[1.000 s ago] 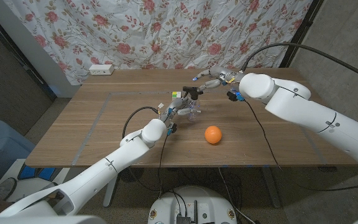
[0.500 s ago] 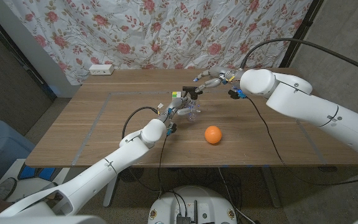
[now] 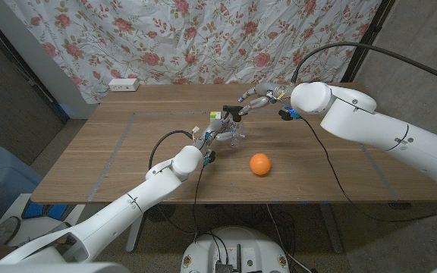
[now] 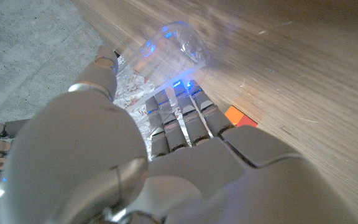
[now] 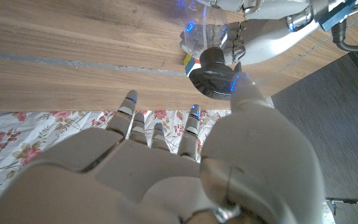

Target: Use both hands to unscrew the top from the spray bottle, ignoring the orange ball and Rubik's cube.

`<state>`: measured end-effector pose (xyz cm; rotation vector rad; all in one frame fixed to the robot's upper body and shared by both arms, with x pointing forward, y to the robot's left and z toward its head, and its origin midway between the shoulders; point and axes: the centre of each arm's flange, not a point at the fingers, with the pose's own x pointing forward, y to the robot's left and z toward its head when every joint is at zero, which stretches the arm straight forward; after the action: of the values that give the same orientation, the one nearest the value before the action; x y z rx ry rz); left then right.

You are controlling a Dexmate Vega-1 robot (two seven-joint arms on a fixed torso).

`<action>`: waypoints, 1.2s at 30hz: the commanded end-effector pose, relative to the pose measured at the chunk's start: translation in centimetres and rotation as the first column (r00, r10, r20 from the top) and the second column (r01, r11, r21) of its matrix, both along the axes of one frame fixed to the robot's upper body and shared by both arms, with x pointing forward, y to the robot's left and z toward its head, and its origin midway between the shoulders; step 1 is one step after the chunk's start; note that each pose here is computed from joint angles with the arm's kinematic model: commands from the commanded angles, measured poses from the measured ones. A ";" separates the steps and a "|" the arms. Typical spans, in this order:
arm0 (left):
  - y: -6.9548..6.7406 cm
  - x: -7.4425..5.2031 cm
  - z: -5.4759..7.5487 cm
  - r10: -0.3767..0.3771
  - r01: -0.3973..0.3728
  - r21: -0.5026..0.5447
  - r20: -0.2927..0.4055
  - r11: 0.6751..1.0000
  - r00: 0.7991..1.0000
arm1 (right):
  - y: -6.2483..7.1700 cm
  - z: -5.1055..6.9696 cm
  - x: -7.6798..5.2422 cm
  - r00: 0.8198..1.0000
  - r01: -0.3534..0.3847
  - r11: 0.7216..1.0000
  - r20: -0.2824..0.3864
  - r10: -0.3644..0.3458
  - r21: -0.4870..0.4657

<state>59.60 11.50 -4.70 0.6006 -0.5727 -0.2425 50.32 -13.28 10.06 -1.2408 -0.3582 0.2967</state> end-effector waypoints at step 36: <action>-0.2 -0.6 -0.6 -0.024 0.024 -0.001 0.000 1.000 1.000 | 1.1 -1.4 -0.5 0.999 0.010 0.998 0.042 -0.013 0.063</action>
<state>59.12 11.35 -4.96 0.6004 -0.5813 -0.2612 49.81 -12.16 9.06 -1.2136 -0.3838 0.2575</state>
